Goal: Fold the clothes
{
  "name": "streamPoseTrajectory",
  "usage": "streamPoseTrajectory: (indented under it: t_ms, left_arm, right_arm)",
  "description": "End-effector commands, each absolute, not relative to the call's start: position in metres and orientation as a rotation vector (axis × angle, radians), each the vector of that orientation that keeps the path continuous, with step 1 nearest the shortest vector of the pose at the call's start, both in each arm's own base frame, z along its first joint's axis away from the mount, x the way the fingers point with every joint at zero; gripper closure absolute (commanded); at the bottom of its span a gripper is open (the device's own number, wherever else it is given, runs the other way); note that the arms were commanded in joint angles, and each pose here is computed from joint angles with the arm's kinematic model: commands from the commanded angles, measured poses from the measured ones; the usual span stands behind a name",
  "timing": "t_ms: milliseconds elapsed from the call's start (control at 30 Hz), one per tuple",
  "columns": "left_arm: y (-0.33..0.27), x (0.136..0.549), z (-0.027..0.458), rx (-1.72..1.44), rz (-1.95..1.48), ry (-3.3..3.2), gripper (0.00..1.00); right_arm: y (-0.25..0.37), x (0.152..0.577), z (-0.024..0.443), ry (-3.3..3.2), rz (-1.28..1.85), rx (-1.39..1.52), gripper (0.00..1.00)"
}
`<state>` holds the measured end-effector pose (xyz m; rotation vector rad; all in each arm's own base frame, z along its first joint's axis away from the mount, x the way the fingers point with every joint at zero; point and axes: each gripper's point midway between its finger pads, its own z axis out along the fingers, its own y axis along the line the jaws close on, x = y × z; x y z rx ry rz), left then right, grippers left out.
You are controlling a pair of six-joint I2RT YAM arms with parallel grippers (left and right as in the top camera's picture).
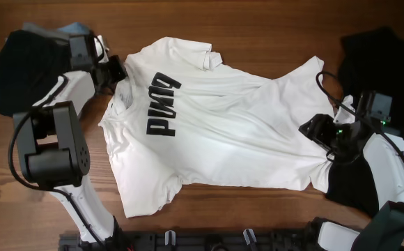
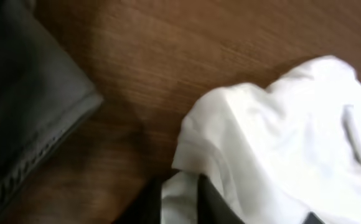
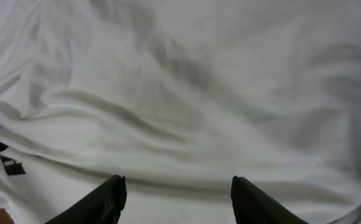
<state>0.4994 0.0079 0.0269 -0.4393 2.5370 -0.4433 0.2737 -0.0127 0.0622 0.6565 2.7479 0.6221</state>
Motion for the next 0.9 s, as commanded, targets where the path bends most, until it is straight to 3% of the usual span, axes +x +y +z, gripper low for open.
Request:
streamPoseTrajectory:
  t_ms: [0, 67, 133, 200, 300, 333, 533, 700, 767, 833, 867]
  left_arm:
    - [-0.002, 0.498, 0.084, -0.312, -0.51, 2.506, 0.67]
    - [-0.001, 0.463, 0.105, -0.281, -0.479, 2.59, 0.57]
    - [0.009, 0.424, 0.111, -0.339, -0.405, 2.712, 0.52]
    - [0.014, 0.387, 0.105, -0.411, -0.38, 2.844, 0.54]
    - [0.009, 0.333, 0.092, -0.506, -0.407, 3.056, 0.72]
    - [0.006, 0.317, 0.087, -0.528, -0.415, 3.117, 0.73]
    - [-0.006, 0.246, 0.052, -0.622, -0.455, 3.342, 0.67]
    - [-0.002, 0.221, 0.011, -0.791, -0.347, 3.328, 0.61]
    - [0.001, 0.212, -0.012, -0.931, -0.284, 3.28, 0.71]
    - [0.008, 0.212, -0.026, -1.059, -0.198, 3.208, 0.95]
    - [0.012, 0.212, -0.032, -1.106, -0.159, 3.174, 0.96]
  right_arm:
    - [-0.013, 0.26, 0.05, 2.791, 0.597, 0.74, 0.53]
    - [-0.009, 0.248, 0.038, 2.818, 0.604, 0.757, 0.56]
    - [-0.014, 0.239, 0.024, 2.832, 0.541, 0.834, 0.55]
    - [-0.019, 0.228, 0.013, 2.835, 0.475, 0.96, 0.56]
    - [-0.027, 0.223, 0.002, 2.807, 0.399, 1.065, 0.56]
    - [-0.028, 0.224, 0.001, 2.798, 0.399, 1.073, 0.55]
    - [-0.032, 0.24, 0.004, 2.754, 0.396, 0.978, 0.48]
    - [-0.031, 0.239, 0.004, 2.758, 0.407, 0.98, 0.48]
    - [-0.031, 0.239, 0.004, 2.757, 0.407, 0.981, 0.47]
    - [-0.031, 0.239, 0.004, 2.758, 0.407, 0.98, 0.47]
    - [-0.031, 0.239, 0.004, 2.758, 0.407, 0.98, 0.47]
